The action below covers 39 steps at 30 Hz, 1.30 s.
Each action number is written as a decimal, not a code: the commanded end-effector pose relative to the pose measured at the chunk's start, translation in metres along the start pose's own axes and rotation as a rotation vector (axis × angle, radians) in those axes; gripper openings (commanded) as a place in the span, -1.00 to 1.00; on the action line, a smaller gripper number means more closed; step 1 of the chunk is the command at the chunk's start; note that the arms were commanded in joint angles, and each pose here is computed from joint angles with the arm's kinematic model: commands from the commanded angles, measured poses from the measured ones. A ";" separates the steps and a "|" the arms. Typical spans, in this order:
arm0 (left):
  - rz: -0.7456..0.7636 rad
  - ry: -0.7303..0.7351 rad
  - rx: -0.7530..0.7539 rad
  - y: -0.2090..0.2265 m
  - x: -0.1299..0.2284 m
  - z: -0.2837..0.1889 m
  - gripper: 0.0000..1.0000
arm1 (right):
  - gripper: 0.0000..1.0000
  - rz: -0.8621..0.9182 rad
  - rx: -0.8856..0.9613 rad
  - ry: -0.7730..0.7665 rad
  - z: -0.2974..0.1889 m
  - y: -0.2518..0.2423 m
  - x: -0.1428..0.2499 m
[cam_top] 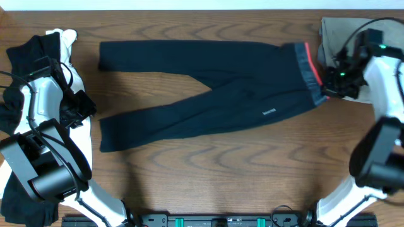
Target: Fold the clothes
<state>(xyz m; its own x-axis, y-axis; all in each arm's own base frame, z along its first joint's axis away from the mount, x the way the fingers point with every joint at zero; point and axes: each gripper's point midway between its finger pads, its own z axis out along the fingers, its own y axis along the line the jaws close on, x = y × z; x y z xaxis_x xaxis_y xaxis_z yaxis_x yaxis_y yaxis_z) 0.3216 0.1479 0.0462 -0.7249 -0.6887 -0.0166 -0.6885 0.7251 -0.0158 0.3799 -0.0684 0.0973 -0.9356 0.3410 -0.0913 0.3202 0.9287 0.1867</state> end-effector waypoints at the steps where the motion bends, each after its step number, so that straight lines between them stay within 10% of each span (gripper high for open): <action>1: 0.015 -0.003 0.000 0.000 0.000 -0.001 -0.19 | -0.97 0.067 0.052 0.013 -0.011 -0.013 0.009; 16: 0.052 -0.012 0.003 -0.001 -0.002 -0.001 -0.17 | -0.93 0.099 0.068 0.153 0.026 -0.023 0.049; 19: 0.085 -0.008 0.007 -0.001 -0.001 -0.001 -0.17 | -0.21 0.097 0.066 0.140 0.023 -0.022 0.044; 33: 0.286 0.042 0.198 -0.030 0.020 -0.018 0.09 | 0.03 0.060 0.013 0.003 -0.012 -0.007 0.025; 37: 0.244 0.010 0.219 -0.030 0.028 -0.047 0.15 | 0.94 0.100 -0.058 -0.034 -0.017 0.006 0.018; 39: 0.188 -0.003 0.224 -0.031 0.035 -0.062 0.16 | 0.98 0.090 -0.152 -0.049 -0.019 0.022 0.012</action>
<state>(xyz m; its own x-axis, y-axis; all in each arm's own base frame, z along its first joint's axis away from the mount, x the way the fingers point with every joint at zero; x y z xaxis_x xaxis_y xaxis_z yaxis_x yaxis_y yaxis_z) 0.3167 0.1091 0.0789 -0.8674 -0.4975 0.0086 -0.4888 0.8488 -0.2017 0.3595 -0.0616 0.1009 -0.9088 0.4081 -0.0870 0.3818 0.8973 0.2215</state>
